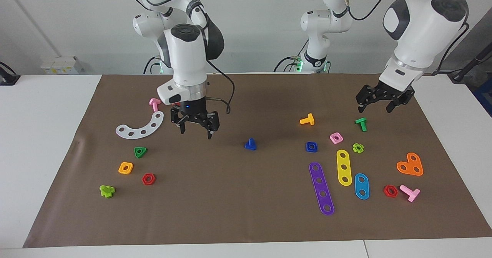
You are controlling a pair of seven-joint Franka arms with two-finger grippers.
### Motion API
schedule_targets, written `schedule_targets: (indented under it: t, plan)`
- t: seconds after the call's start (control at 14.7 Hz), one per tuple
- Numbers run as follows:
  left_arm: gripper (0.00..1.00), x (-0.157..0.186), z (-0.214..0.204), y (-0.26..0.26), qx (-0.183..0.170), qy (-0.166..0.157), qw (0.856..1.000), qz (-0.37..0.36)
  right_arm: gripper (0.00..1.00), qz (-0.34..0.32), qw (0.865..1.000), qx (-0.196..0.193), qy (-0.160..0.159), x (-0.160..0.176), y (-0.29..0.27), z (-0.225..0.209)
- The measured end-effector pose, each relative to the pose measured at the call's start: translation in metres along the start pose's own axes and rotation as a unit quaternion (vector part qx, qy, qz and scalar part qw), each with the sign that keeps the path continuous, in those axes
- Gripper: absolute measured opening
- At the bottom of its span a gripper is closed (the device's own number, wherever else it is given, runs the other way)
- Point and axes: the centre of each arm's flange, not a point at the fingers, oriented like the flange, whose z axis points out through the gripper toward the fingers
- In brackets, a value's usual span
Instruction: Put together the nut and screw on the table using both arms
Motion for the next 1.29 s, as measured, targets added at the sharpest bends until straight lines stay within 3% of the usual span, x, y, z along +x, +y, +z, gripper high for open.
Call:
schedule_targets:
  t: [0.27,0.82,1.09,1.29]
  plan:
    - [1.00,0.016,0.053,0.021,-0.002,0.006,1.000,-0.008,1.00,-0.005,1.000,0.008,-0.025,0.024,0.085,-0.044]
    - [1.00,-0.005,0.144,0.059,-0.005,0.012,1.000,-0.006,1.00,-0.027,0.996,-0.004,-0.087,0.028,0.178,-0.121]
    - [1.00,-0.018,0.178,0.071,-0.007,0.024,1.000,0.000,1.00,-0.031,0.993,-0.010,-0.117,0.025,0.223,-0.133]
    - [1.00,-0.025,0.202,0.082,-0.009,0.028,1.000,0.010,1.00,-0.033,0.991,-0.012,-0.131,0.021,0.223,-0.130]
